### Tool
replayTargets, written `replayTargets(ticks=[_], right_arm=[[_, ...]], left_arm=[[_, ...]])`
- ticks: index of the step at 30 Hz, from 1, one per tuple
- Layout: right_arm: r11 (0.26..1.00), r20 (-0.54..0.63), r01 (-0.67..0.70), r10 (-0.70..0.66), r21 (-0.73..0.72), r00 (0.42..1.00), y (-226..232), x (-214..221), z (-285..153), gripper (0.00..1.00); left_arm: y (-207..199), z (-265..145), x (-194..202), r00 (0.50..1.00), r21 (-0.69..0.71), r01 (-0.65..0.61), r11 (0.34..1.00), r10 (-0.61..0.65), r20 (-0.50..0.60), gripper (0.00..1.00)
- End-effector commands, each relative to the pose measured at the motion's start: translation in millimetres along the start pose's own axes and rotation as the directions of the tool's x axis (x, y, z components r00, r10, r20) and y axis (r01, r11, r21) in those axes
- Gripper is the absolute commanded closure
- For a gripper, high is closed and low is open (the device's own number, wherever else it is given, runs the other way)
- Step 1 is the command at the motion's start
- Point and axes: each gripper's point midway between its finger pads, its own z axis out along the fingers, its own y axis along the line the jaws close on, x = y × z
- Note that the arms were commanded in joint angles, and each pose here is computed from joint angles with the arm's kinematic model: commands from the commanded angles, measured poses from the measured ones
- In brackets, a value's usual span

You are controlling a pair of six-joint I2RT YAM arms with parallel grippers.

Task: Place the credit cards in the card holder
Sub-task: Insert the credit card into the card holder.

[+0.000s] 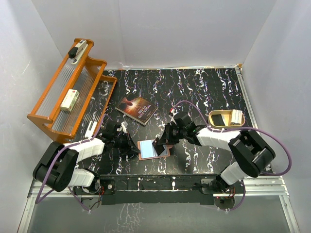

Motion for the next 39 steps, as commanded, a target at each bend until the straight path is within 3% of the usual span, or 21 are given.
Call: replayTargets(ticks=[1,21,39], right_arm=[[0.999,0.031,0.036,-0.036,-0.022,0.999,2,-6,7,1.0],[1.0,-0.009,0.03,-0.03,-0.005,1.0,-17,8,20,0.99],[0.998,0.048,-0.023,0.025,-0.051,0.999,-13,4,28,1.0]], left_arm=[[13,1,6,1.0,-0.053,0.003,0.999,-0.003,-0.014,1.0],[15,3,8,1.0,-0.058,0.011,0.998,-0.012,-0.023,1.0],[17,3,11,0.999,-0.05,0.027,0.998,-0.028,-0.021,1.0]])
